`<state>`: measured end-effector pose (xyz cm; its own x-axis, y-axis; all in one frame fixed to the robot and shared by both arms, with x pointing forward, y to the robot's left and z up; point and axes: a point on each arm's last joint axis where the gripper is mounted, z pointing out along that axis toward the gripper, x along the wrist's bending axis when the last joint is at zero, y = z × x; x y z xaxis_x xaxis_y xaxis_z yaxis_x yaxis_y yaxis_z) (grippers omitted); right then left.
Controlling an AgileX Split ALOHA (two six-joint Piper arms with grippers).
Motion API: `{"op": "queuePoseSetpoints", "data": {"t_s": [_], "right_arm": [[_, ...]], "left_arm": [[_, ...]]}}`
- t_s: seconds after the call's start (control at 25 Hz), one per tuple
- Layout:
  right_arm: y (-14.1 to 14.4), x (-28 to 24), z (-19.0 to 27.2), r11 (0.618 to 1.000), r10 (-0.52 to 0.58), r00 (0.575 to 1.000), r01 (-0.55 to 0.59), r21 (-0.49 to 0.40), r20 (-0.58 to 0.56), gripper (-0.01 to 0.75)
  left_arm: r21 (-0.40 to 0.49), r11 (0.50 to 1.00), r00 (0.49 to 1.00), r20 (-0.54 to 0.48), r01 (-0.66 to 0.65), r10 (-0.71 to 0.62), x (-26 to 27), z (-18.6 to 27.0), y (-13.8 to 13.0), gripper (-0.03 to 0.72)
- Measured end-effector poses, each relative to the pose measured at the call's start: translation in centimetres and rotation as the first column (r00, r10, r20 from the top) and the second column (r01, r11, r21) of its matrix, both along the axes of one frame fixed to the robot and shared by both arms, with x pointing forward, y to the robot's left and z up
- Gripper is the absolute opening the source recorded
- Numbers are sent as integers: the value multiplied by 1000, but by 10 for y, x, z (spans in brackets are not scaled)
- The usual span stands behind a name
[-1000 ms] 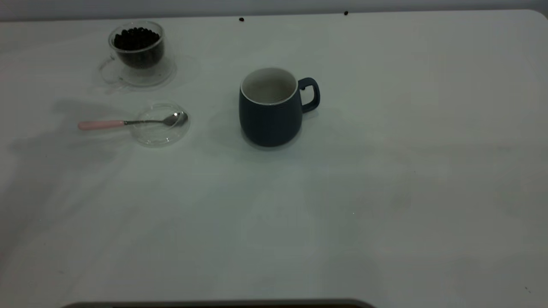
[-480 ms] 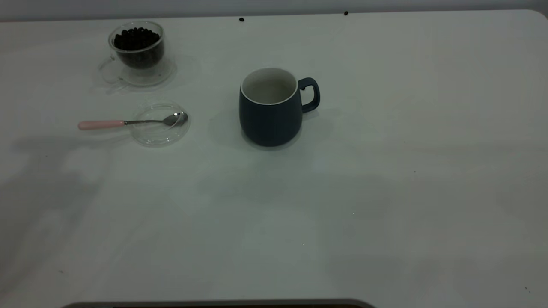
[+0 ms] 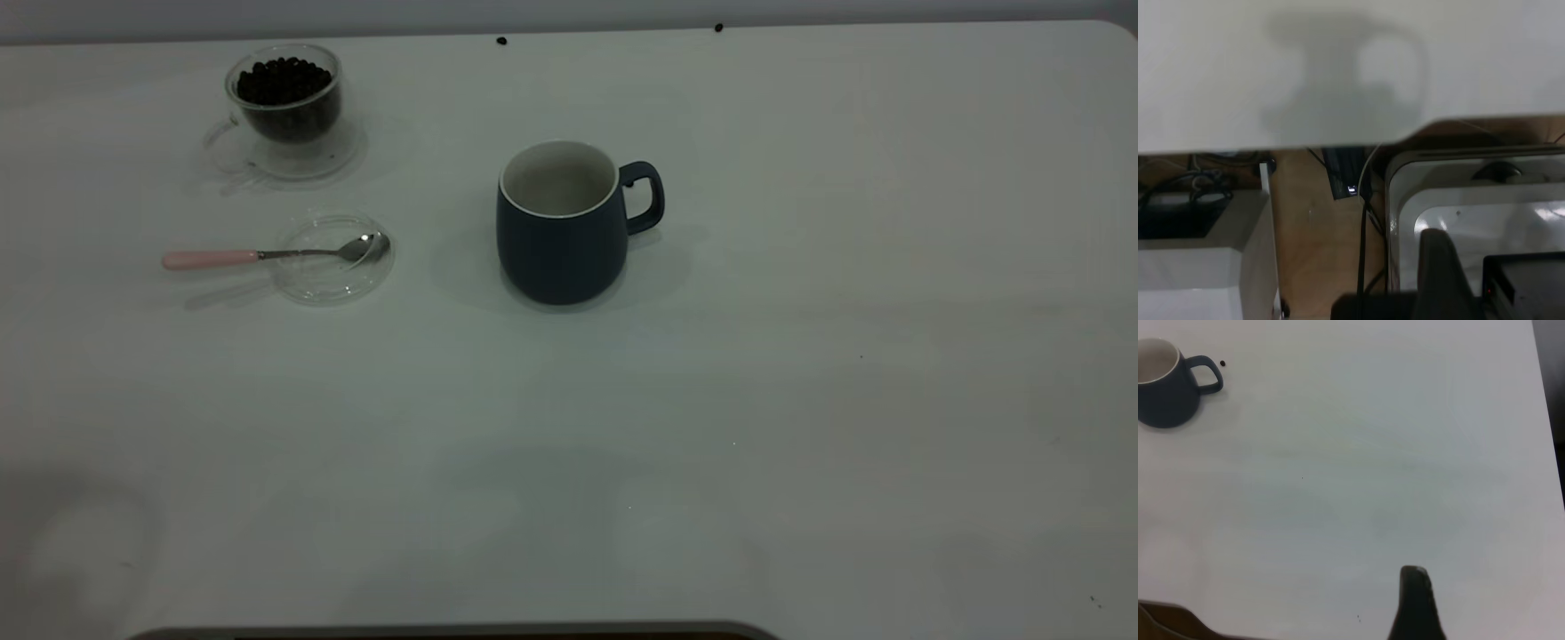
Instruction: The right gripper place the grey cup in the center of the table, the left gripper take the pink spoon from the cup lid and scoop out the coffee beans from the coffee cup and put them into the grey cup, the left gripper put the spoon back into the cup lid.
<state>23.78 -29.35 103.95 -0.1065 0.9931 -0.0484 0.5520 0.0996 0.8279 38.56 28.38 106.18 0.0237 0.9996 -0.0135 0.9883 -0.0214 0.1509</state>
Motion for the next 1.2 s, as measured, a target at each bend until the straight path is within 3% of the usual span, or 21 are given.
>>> {"op": "queuePoseSetpoints", "data": {"t_s": [0.2, 0.4, 0.6, 0.8, 1.2], "right_arm": [[0, 0, 0, 1000, 0, 1000, 0, 0, 0, 588], [0, 0, 0, 1000, 0, 1000, 0, 0, 0, 588], [0, 0, 0, 1000, 0, 1000, 0, 0, 0, 588], [0, 0, 0, 1000, 0, 1000, 0, 0, 0, 588], [0, 0, 0, 1000, 0, 1000, 0, 0, 0, 588]], "left_arm": [[-12, 1000, 984, 175, 25, -23, -65, -4, 8, 505], [-5, 999, 921, 388, 34, -30, -107, 0, 15, 505], [14, 1000, 852, 523, -9, 0, -132, 4, 16, 505], [18, 999, 791, 611, -32, 14, -151, 1, 16, 505], [13, 1000, 768, 640, -27, 13, -158, -29, 15, 505]]}}
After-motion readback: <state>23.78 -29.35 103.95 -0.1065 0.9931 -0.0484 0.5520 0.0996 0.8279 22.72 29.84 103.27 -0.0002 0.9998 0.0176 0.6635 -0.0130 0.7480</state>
